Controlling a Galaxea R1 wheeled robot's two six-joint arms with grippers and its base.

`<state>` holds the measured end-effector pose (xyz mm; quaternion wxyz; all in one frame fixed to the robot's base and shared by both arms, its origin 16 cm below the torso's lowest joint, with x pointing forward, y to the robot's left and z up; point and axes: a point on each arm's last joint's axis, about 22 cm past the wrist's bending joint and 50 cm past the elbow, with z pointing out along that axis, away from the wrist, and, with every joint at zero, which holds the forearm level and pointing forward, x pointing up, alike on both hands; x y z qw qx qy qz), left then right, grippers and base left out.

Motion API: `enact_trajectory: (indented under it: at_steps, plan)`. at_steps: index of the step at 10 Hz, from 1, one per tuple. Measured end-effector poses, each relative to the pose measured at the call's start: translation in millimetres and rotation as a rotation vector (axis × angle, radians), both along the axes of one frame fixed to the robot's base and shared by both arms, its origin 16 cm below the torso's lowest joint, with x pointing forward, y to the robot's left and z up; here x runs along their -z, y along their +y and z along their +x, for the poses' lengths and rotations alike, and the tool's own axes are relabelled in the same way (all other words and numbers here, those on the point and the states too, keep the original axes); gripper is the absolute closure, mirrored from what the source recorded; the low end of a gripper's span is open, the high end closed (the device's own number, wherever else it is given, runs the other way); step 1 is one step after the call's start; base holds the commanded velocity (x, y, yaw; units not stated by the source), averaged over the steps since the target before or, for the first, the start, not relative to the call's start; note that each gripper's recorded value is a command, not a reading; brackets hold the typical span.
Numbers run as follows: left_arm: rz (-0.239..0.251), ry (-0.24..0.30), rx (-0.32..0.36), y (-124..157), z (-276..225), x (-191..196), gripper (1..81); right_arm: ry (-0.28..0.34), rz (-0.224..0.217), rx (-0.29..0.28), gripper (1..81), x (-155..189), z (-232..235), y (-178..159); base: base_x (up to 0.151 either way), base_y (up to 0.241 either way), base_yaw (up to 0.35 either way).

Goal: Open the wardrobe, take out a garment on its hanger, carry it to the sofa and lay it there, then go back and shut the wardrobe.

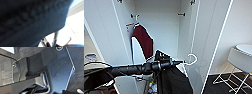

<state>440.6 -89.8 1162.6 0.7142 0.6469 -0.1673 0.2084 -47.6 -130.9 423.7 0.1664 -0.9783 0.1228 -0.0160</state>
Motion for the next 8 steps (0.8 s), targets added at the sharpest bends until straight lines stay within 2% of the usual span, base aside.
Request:
enact_trajectory:
  at_steps: [3, 5, 8]
  plan:
    - [-0.016, 0.005, 0.015, -5, -4, 0, 81.1, 0.030, 0.007, 0.000, 1.0, -1, -19, 4, 0.000, 0.000, -0.337]
    - [0.004, 0.027, -0.022, 1, 10, 17, 81.1, 0.024, 0.010, 0.000, 1.0, -1, -15, 6, 0.000, 0.000, -0.339]
    - [0.011, -0.018, -0.021, 3, 8, 25, 81.1, 0.025, 0.009, -0.001, 1.0, -1, -16, 6, 0.000, 0.000, -0.338]
